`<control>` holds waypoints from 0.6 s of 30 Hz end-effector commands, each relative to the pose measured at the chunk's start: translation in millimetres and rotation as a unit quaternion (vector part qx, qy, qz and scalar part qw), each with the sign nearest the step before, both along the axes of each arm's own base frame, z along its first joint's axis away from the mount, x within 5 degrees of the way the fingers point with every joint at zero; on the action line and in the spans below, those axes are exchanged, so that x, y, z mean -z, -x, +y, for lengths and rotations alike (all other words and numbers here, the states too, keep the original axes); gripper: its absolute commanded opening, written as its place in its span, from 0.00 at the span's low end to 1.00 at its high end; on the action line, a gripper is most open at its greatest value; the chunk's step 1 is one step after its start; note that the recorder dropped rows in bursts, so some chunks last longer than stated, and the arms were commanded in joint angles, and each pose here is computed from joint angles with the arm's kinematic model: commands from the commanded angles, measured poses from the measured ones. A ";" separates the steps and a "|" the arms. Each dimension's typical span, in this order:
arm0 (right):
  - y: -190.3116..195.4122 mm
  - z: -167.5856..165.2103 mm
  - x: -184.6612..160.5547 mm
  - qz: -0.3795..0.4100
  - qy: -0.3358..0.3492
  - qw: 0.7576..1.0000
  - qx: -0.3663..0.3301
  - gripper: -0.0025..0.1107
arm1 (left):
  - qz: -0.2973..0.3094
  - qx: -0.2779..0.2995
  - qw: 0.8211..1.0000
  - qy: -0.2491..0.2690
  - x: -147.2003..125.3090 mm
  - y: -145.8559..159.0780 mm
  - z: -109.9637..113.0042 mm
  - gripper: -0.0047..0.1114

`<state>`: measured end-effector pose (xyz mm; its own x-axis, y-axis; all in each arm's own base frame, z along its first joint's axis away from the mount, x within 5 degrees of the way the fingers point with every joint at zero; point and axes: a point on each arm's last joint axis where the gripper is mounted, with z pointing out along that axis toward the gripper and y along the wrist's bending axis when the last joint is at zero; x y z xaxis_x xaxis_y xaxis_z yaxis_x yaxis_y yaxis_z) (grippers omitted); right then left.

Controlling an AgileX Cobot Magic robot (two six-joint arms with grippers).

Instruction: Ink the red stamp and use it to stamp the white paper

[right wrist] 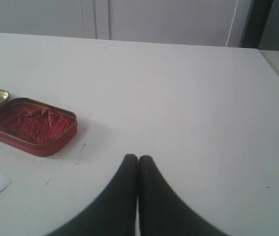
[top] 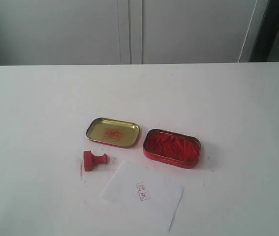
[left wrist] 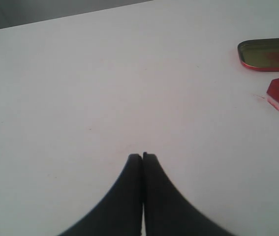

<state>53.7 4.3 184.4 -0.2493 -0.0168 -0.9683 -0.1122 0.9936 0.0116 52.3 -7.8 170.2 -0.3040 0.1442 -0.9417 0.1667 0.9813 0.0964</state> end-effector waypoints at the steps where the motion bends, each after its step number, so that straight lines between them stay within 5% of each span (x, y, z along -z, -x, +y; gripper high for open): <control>1: 0.0 -0.2 1.0 -0.004 -0.001 1.000 0.002 0.02 | -0.002 -0.001 1.000 0.000 0.6 0.0 0.1 0.04; 13: 0.0 -0.2 1.2 -0.003 -0.001 1.000 0.002 0.02 | -0.002 -0.001 1.000 0.000 0.6 0.0 0.1 0.04; 18: 0.0 -0.2 1.2 -0.011 0.065 0.998 -0.015 0.02 | -0.002 -0.001 1.000 0.000 0.6 0.0 0.1 0.04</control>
<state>53.7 4.3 184.4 -0.2430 -0.0696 -0.9675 -0.1253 0.9913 -0.0398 52.3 -7.8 170.2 -0.3040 0.1442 -0.9417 0.1667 0.9813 0.0964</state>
